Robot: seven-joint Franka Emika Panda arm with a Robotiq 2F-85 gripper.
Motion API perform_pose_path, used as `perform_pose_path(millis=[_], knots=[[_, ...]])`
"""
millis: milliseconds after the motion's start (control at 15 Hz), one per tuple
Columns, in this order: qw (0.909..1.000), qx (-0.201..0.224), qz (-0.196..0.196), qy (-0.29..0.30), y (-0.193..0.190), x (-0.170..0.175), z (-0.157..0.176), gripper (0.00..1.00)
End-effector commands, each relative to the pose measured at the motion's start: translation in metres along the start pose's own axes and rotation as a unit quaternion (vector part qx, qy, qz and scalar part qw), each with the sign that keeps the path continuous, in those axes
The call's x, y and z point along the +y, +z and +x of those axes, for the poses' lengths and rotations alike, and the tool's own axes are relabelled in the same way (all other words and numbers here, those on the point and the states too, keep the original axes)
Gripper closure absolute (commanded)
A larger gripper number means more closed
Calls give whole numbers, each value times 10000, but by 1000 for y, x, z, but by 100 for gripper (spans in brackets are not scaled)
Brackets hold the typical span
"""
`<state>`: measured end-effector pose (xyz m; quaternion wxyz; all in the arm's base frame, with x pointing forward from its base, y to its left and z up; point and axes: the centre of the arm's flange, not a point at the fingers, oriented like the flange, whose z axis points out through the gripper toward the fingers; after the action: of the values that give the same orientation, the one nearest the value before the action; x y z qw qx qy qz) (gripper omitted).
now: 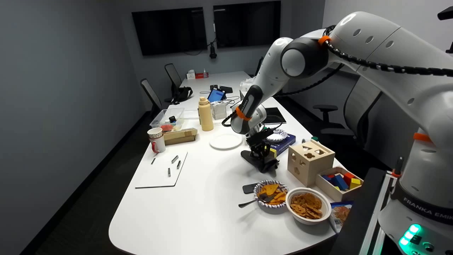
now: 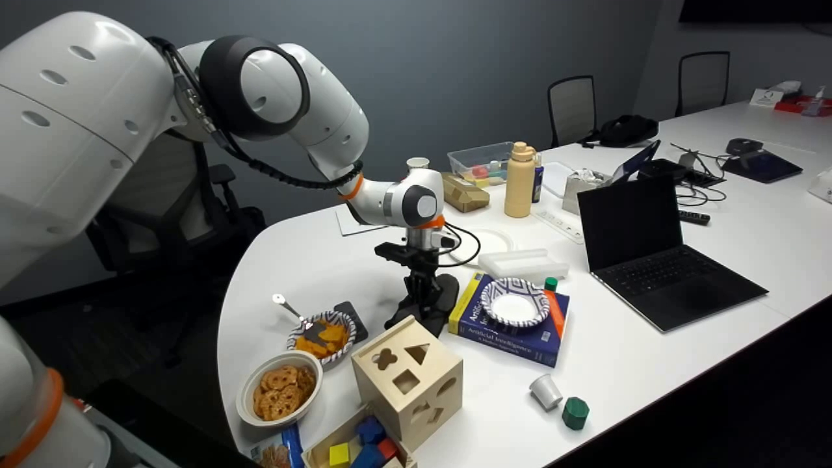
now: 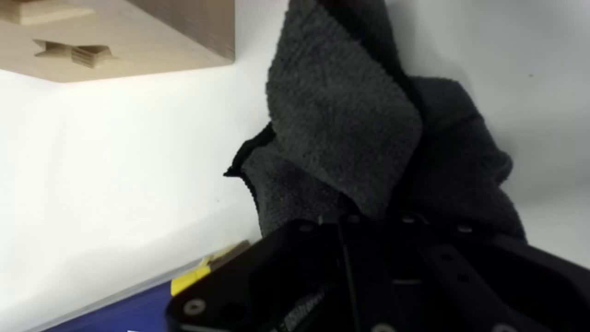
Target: Wipe the table with the grey towel
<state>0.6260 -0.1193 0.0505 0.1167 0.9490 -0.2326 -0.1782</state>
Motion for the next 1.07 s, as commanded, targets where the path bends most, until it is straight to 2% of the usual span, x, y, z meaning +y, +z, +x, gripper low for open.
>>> perform_pose_path(millis=[0,333,533,800,1000], knots=[[9984,249,306,-400,2,-28,26,98],[9887,-103,644,-1348,-6,-51,3,98],[9831,-664,577,-1603,1,-46,-16,98],[9835,-1466,211,-1034,25,-13,-32,98],[9833,-1769,-182,-397,42,16,-34,98]])
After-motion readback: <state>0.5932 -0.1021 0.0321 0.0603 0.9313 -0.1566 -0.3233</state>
